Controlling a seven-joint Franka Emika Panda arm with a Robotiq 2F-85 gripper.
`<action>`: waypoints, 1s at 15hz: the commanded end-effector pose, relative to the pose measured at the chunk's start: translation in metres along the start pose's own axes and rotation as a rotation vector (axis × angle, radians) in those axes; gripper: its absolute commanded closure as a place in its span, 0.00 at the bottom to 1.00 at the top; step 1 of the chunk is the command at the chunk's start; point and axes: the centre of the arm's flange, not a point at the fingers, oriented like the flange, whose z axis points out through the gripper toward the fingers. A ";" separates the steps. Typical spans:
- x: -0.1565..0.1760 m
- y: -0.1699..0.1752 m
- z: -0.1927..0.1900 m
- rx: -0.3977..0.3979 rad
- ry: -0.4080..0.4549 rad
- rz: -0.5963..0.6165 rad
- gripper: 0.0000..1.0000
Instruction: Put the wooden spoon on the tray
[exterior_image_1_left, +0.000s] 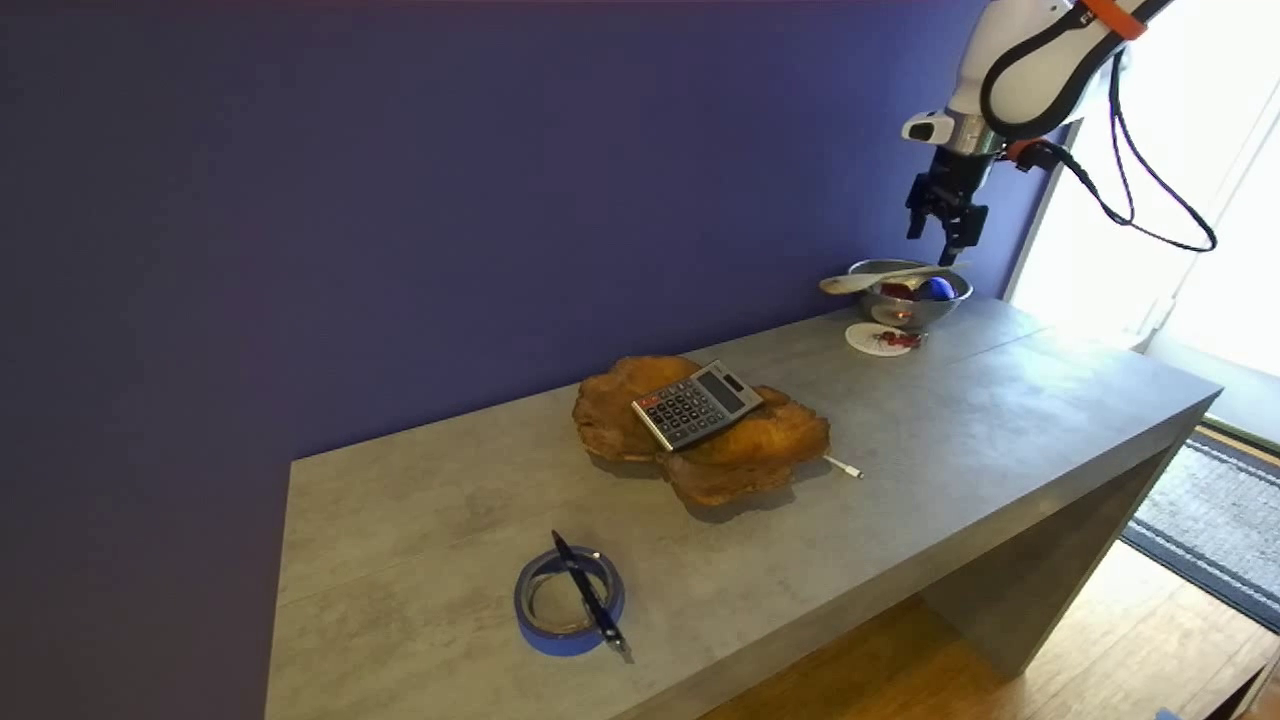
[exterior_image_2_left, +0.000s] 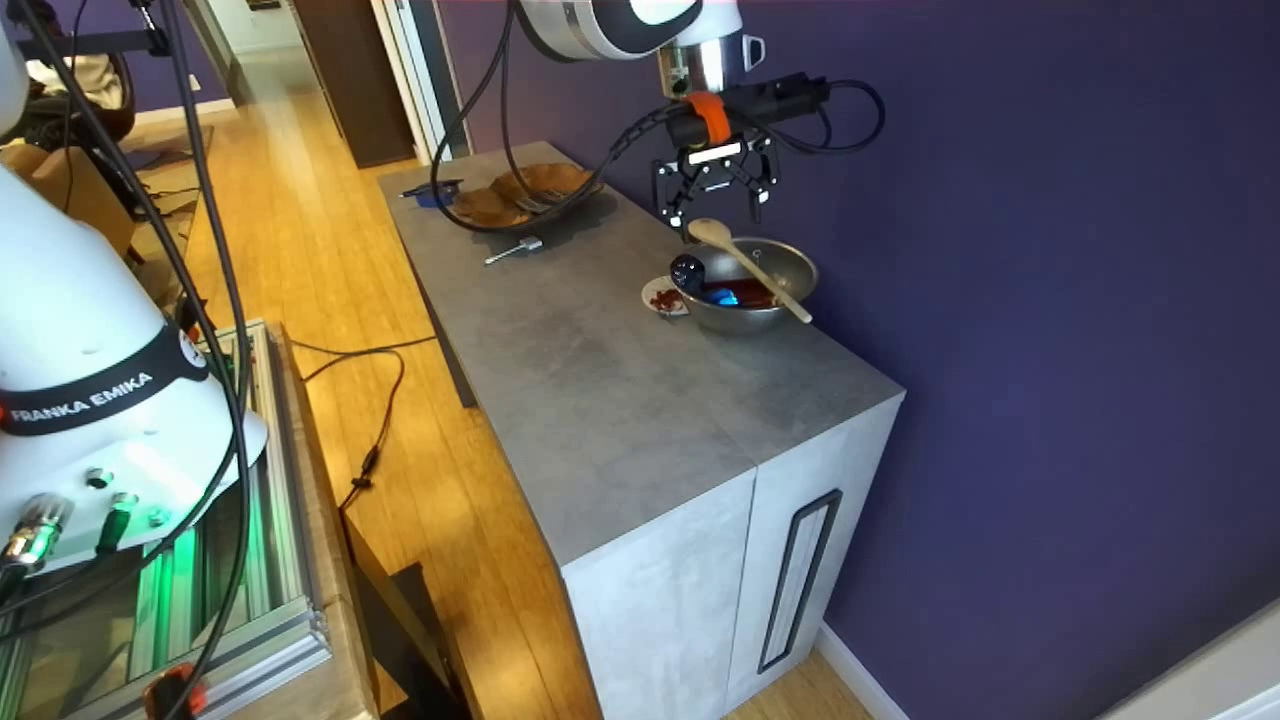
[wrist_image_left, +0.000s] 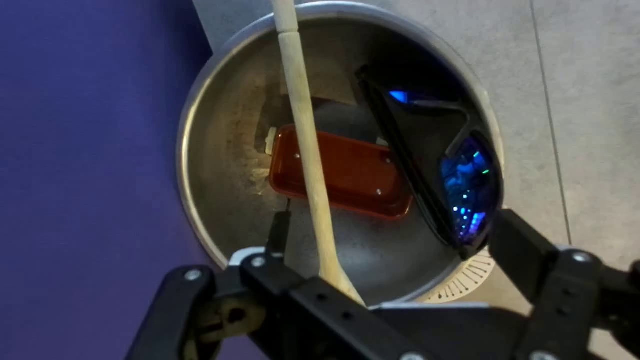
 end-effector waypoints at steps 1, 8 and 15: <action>-0.026 -0.006 0.014 -0.066 0.058 -0.052 0.00; -0.041 0.004 0.034 -0.174 0.069 -0.052 0.09; -0.034 0.013 0.056 -0.217 0.068 -0.054 0.64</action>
